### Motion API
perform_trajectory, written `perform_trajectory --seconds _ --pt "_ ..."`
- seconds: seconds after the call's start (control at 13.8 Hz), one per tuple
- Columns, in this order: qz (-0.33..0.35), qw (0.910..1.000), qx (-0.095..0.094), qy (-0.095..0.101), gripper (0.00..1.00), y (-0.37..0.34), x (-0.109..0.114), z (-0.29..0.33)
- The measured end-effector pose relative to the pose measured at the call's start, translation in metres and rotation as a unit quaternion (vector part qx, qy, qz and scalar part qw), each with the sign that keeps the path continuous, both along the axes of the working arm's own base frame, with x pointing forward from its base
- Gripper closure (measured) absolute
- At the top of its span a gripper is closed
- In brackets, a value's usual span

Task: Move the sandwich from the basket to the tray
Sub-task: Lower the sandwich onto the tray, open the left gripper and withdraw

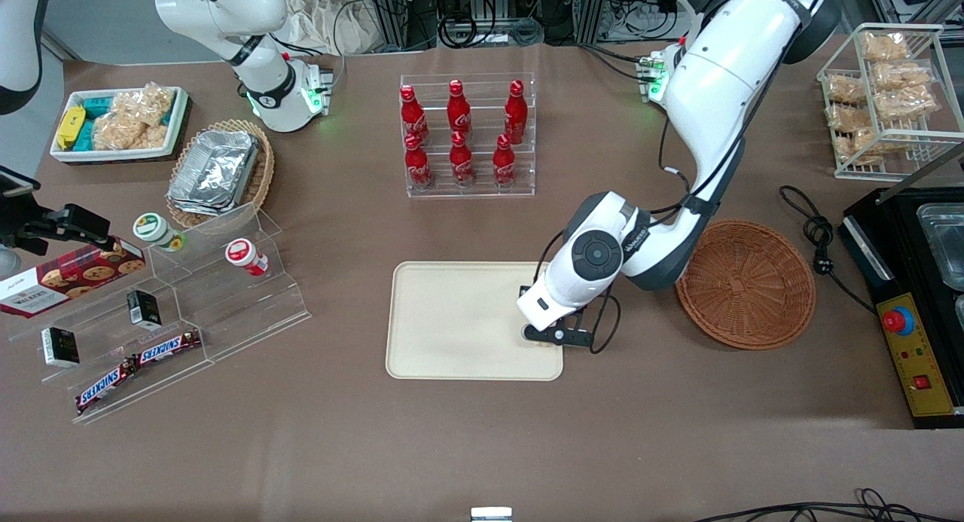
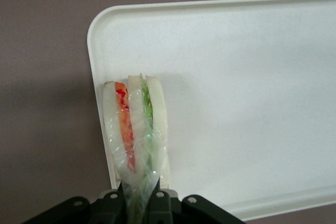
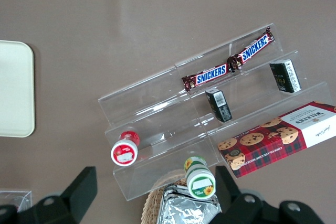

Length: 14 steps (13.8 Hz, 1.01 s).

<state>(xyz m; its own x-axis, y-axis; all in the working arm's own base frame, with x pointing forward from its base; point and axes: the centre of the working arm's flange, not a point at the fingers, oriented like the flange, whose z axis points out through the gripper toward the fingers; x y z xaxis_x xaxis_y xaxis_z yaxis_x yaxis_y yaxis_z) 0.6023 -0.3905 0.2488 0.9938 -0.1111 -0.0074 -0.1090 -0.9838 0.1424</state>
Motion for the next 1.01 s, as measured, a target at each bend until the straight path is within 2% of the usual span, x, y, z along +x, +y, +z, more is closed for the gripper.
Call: perform_trajectory --seconds 0.07,0.14,0.36,0.58,0.72,1.01 --pt "0.001 1.0 -0.001 -0.004 0.85 0.0 0.001 -0.005" --pt "0.003 1.0 -0.001 -0.005 0.78 0.0 0.002 -0.008" --pt "0.032 0.9995 0.001 -0.001 0.5 0.001 0.005 -0.004" --pt "0.04 0.9985 0.03 0.024 0.19 0.008 0.008 0.036" --pt "0.046 0.9977 0.044 0.022 0.01 0.021 0.011 0.089" --pt "0.056 0.9968 0.056 -0.013 0.0 0.11 0.029 0.206"
